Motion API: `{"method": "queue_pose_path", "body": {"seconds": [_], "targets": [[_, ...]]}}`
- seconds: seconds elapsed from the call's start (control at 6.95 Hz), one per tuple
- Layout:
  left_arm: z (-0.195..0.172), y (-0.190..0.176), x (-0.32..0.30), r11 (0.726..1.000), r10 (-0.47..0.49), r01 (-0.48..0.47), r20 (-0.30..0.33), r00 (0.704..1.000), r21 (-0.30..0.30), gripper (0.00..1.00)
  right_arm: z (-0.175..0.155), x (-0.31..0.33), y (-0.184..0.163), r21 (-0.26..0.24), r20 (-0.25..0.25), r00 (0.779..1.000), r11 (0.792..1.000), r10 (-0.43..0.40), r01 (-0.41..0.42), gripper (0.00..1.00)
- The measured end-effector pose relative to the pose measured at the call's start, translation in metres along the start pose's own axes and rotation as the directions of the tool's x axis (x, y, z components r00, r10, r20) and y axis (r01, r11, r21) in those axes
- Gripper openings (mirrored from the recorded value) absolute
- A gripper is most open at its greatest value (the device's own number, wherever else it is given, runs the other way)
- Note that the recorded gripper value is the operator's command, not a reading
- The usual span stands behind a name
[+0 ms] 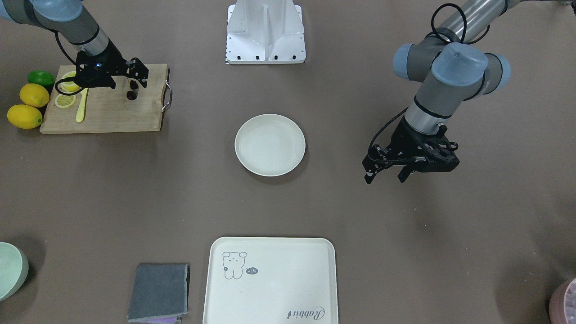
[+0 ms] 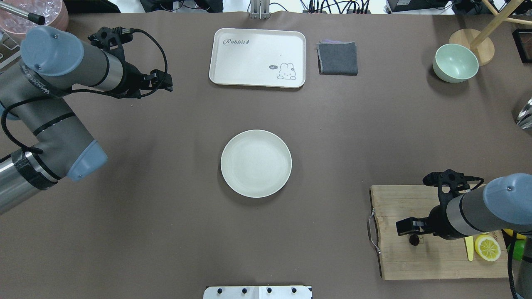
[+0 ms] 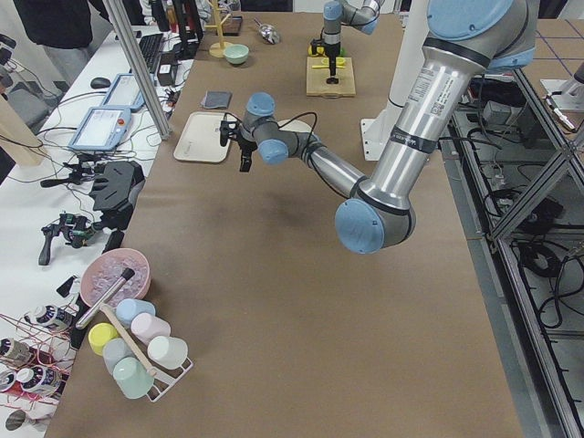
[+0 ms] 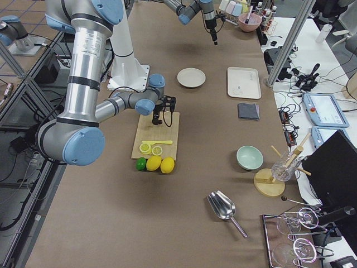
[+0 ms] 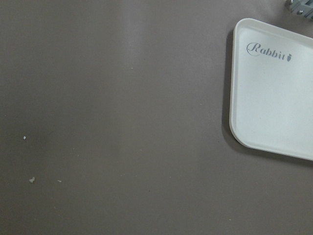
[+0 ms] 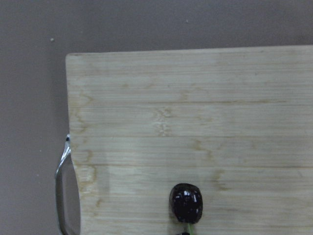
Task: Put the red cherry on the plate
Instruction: 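Lower the right gripper and grasp the two dark cherries by their stems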
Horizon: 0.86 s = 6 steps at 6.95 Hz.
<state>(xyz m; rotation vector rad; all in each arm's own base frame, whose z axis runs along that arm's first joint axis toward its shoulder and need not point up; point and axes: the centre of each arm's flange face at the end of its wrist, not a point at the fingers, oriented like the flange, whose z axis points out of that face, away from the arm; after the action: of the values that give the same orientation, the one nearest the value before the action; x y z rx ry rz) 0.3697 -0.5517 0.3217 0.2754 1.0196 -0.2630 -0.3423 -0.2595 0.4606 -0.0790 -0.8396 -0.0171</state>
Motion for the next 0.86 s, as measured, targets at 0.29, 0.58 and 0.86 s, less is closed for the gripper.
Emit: {"method": "queue_pose_path", "body": {"seconds": [0.29,0.58,0.86], "targets": [[-0.0037,0.0032,0.0043,1.000,0.006,-0.006,-0.010,1.000,-0.001,0.98,0.0015,0.0012,0.0057,-0.008,-0.007,1.000,1.000,0.015,-0.015,0.12],[-0.0036,0.0047,0.0055,1.000,0.008,-0.008,-0.012,1.000,-0.003,0.98,-0.0045,0.0054,0.0097,-0.009,-0.009,1.000,1.000,0.022,-0.022,0.00],[-0.0047,0.0047,0.0093,1.000,0.010,-0.010,-0.017,1.000,-0.002,0.98,-0.0073,0.0076,0.0122,-0.010,-0.011,1.000,1.000,0.023,-0.023,0.00]]}}
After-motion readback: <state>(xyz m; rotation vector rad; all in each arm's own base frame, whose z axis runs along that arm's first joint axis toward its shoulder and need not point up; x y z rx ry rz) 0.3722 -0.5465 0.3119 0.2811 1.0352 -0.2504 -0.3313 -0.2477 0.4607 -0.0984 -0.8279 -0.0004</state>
